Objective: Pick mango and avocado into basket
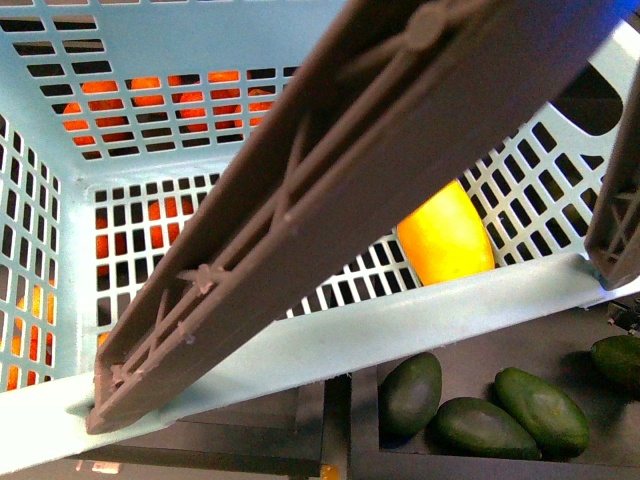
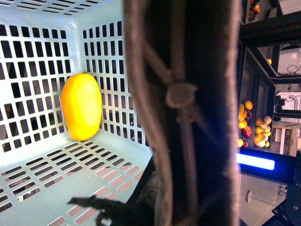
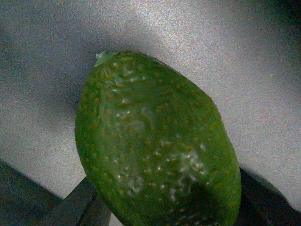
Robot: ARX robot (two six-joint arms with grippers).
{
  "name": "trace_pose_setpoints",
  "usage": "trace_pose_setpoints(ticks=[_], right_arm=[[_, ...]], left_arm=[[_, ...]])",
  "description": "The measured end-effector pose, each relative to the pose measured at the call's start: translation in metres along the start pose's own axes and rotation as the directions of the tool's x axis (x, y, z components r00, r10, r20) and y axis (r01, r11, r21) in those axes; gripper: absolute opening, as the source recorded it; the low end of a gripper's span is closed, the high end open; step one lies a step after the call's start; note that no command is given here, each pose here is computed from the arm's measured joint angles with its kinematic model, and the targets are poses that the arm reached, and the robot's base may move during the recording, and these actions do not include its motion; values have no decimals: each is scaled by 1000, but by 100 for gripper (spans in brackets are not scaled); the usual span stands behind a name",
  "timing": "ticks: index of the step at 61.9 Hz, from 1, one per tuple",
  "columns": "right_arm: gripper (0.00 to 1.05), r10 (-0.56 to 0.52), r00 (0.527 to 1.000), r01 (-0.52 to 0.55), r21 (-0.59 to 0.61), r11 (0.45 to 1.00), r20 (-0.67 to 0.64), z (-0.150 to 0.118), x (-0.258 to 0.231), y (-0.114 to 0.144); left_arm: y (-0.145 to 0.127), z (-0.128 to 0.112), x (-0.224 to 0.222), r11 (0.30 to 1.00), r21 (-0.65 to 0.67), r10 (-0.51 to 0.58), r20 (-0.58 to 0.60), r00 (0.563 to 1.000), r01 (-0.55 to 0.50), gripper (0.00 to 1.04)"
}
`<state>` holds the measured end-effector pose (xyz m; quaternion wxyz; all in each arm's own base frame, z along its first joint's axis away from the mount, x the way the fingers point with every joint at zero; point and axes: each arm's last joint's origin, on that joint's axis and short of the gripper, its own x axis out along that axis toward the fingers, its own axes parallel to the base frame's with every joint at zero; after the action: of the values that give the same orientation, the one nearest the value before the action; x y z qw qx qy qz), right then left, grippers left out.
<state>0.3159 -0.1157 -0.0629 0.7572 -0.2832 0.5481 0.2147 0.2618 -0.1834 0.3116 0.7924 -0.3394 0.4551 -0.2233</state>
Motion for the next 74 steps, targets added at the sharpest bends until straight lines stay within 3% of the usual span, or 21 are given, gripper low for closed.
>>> trace_pose_setpoints(ticks=[11,23,30,38,44,48,57,68,74], right_arm=[[51,-10,999,9,41,999,33,-1,-8,-4],[51,-87,982,66,129,990,167,1,-43,-21],[51,-135,960,94,173,980,245,1,-66,-26],[51,-231,903,139,264,955,361,2,-101,-31],[51,-296,847,156,325,933,441,5,-128,-31],[51,-349,774,149,384,911,528,10,-159,-27],[51,-392,672,112,438,892,628,20,-202,-13],[51,-412,485,57,443,895,771,57,-275,22],[51,-393,428,36,418,907,814,80,-292,41]], left_arm=[[0,0,0,1000,0,0,1,1000,0,4],[0,0,0,1000,0,0,0,1000,0,4],[0,0,0,1000,0,0,0,1000,0,4],[0,0,0,1000,0,0,0,1000,0,4],[0,0,0,1000,0,0,0,1000,0,4],[0,0,0,1000,0,0,0,1000,0,4],[0,0,0,1000,0,0,0,1000,0,4],[0,0,0,1000,0,0,0,1000,0,4],[0,0,0,1000,0,0,0,1000,0,4]])
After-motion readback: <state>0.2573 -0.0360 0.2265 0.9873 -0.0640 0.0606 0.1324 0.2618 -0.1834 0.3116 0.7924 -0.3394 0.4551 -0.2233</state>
